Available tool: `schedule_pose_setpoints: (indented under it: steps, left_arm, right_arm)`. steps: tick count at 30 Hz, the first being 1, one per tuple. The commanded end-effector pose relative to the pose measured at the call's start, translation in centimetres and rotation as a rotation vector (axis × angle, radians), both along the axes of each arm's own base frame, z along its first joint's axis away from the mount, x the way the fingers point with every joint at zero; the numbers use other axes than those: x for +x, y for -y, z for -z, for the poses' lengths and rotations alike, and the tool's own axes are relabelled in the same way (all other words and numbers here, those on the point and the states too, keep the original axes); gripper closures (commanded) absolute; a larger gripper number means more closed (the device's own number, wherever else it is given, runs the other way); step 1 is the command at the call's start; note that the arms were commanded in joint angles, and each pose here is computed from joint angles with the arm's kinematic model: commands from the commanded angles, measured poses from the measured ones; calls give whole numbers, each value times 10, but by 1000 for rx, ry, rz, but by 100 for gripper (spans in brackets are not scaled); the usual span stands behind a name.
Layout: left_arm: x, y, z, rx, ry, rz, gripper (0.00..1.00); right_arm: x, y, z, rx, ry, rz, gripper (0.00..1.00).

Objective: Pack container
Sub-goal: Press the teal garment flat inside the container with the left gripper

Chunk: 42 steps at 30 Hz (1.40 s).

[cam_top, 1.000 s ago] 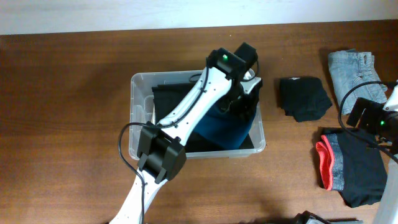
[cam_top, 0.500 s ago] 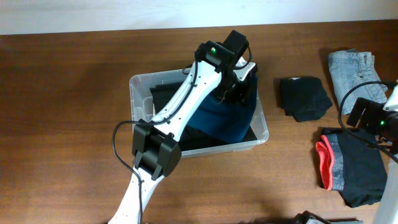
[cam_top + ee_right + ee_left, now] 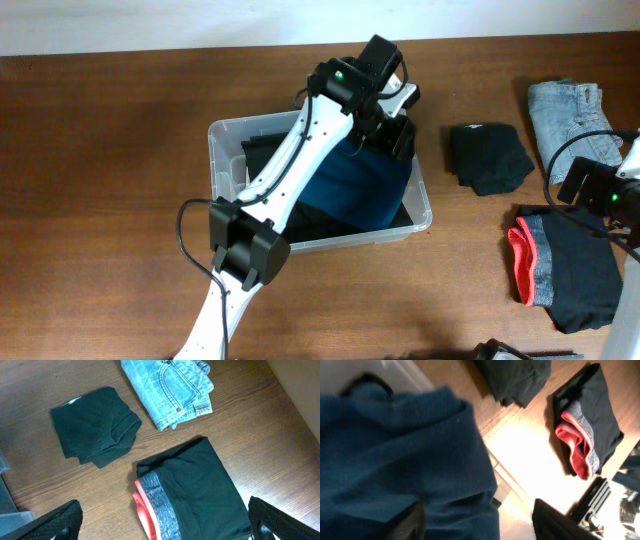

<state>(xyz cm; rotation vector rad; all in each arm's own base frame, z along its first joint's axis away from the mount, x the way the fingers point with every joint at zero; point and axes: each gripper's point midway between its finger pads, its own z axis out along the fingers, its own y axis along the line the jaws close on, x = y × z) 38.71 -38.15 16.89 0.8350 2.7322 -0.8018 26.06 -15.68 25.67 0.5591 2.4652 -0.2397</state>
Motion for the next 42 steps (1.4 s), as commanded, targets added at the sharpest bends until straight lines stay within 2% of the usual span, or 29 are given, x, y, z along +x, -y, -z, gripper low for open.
schedule_pose_setpoints:
  steps: [1, 7, 16, 24, 37, 42]
  left_arm:
    - [7, -3, -39, -43, 110, 3, 25]
    - [22, -11, -35, 24, 183, -39, 20]
    - [32, -18, -29, 197, 328, -93, 20]
    - [22, 5, -33, 207, 391, -76, 20]
    - [36, -4, -6, 297, 383, -196, 21]
    - [43, -1, -7, 285, 408, -208, 21]
  right_arm:
    - [1, 1, -5, -3, 17, 9, 2]
    - [1, 1, -5, -3, 17, 9, 2]
    - [1, 1, -5, -3, 17, 9, 2]
    - [1, 1, -5, -3, 17, 9, 2]
    - [1, 1, -5, -2, 17, 9, 2]
    - [1, 1, -5, -3, 18, 9, 1]
